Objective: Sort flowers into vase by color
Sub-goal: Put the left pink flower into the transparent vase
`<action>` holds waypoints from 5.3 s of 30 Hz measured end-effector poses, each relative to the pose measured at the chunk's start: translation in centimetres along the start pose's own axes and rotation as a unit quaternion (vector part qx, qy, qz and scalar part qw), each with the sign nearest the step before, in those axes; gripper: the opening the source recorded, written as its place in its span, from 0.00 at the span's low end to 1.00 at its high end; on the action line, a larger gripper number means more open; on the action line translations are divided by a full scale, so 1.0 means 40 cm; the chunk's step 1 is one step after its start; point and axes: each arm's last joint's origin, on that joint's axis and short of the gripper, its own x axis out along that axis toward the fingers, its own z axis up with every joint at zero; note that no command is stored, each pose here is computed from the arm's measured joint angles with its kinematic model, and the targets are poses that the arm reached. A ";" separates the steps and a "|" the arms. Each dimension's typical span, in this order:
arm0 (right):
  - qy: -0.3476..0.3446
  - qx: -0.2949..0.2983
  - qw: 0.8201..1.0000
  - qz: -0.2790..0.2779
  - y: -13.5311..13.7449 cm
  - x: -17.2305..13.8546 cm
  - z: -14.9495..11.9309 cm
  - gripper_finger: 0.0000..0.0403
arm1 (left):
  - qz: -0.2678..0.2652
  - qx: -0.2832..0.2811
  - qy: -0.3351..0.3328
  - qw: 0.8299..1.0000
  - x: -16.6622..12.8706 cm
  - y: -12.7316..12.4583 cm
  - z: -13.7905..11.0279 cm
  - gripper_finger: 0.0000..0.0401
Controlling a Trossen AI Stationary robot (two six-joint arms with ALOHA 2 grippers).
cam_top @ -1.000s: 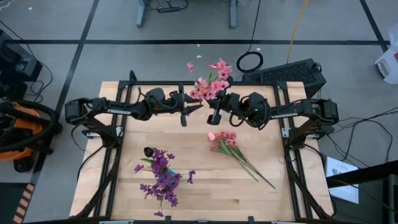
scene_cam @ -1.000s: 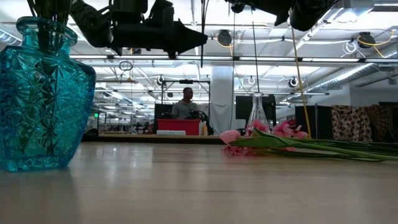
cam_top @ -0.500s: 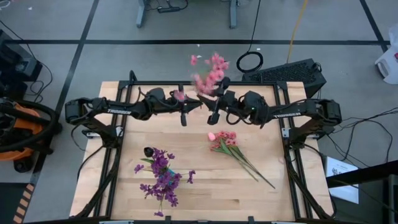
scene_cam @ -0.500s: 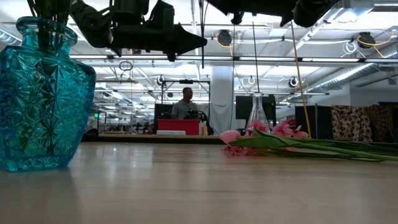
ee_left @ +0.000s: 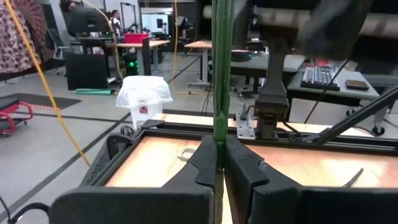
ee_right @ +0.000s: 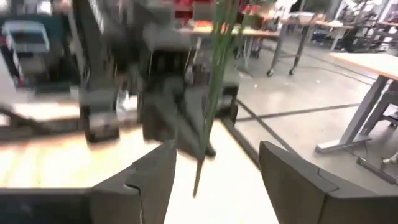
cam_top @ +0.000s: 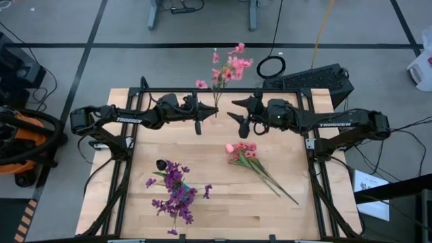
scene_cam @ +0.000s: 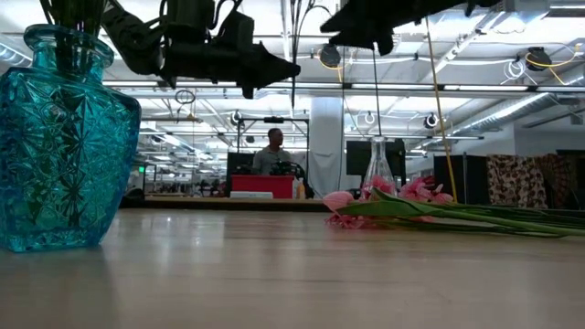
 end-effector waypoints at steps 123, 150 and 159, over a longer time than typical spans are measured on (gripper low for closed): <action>-0.072 -0.060 0.990 -0.104 0.019 0.039 0.139 0.00 | 0.042 -0.016 0.015 0.999 0.039 -0.015 -0.064 0.52; -0.046 0.012 0.989 -0.139 -0.040 -0.049 0.028 0.00 | 0.042 -0.034 0.047 0.997 0.039 -0.021 -0.080 0.74; -0.022 0.049 0.987 -0.153 -0.044 -0.044 -0.031 0.05 | 0.042 -0.034 0.049 0.997 0.039 -0.021 -0.081 0.74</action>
